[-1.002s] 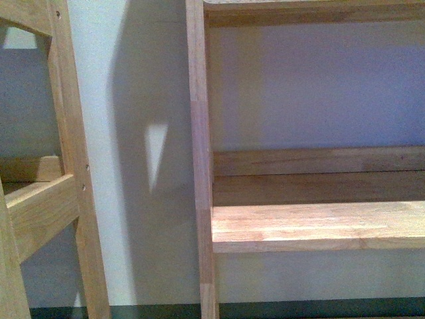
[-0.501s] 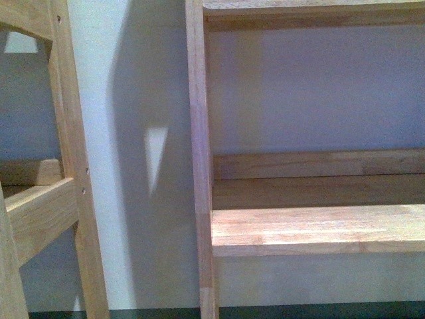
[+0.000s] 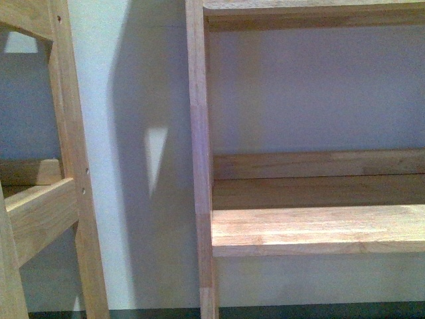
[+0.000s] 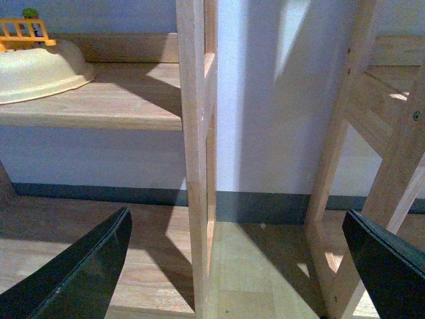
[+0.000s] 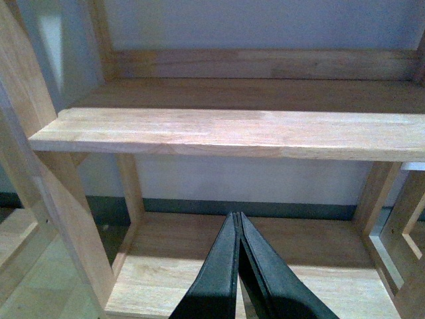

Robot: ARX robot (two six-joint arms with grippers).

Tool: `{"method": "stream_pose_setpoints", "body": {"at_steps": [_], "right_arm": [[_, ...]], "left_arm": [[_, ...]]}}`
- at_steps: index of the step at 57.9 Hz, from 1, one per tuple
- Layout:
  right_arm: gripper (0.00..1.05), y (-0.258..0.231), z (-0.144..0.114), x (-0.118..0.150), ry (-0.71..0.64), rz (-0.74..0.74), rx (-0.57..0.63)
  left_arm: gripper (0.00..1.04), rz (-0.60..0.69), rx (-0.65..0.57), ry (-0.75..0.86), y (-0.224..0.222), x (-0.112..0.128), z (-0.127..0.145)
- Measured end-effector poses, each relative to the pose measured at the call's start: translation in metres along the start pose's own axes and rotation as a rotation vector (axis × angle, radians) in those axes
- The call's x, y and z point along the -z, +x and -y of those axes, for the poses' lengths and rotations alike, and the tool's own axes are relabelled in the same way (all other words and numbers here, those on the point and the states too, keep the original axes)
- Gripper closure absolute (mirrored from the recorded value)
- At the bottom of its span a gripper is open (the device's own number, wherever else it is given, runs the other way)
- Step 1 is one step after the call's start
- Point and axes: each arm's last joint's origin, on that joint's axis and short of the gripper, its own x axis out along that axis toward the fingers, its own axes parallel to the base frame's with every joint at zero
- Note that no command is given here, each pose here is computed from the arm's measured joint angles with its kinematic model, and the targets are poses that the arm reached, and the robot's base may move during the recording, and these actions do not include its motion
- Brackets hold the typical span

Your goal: Put away toys

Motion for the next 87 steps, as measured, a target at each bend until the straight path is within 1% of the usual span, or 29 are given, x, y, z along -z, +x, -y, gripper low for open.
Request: {"method": "stream_pose_setpoints", "body": {"at_steps": [12, 36, 42, 51, 55, 56, 59, 60, 74, 84, 87], "right_arm": [[1.01, 0.000, 0.000, 0.010, 0.000, -0.003, 0.000], [1.01, 0.000, 0.000, 0.020, 0.000, -0.002, 0.001], [1.01, 0.000, 0.000, 0.028, 0.000, 0.005, 0.000], [1.01, -0.001, 0.000, 0.028, 0.000, 0.009, -0.001], [0.88, -0.001, 0.000, 0.028, -0.001, 0.010, 0.000], [0.82, -0.001, 0.000, 0.028, -0.001, 0.010, 0.000], [0.72, -0.001, 0.000, 0.028, -0.001, 0.010, 0.000], [0.70, -0.001, 0.000, 0.028, -0.001, 0.010, 0.000], [0.29, -0.001, 0.000, 0.028, -0.001, 0.010, 0.000], [0.05, -0.001, 0.000, 0.028, -0.001, 0.010, 0.000], [0.06, -0.001, 0.000, 0.028, -0.001, 0.010, 0.000]], "left_arm": [[0.06, 0.000, 0.000, 0.000, 0.000, 0.000, 0.000], [0.06, 0.000, 0.000, 0.000, 0.000, 0.000, 0.000], [0.06, 0.000, -0.001, 0.000, 0.000, 0.000, 0.000], [0.06, 0.000, -0.001, 0.000, 0.000, 0.000, 0.000], [0.06, 0.000, 0.000, 0.000, 0.000, 0.000, 0.000], [0.06, 0.000, 0.000, 0.000, 0.000, 0.000, 0.000], [0.06, 0.000, 0.000, 0.000, 0.000, 0.000, 0.000], [0.06, 0.000, 0.000, 0.000, 0.000, 0.000, 0.000], [0.06, 0.000, 0.000, 0.000, 0.000, 0.000, 0.000], [0.06, 0.000, 0.000, 0.000, 0.000, 0.000, 0.000], [0.06, 0.000, 0.000, 0.000, 0.000, 0.000, 0.000]]}}
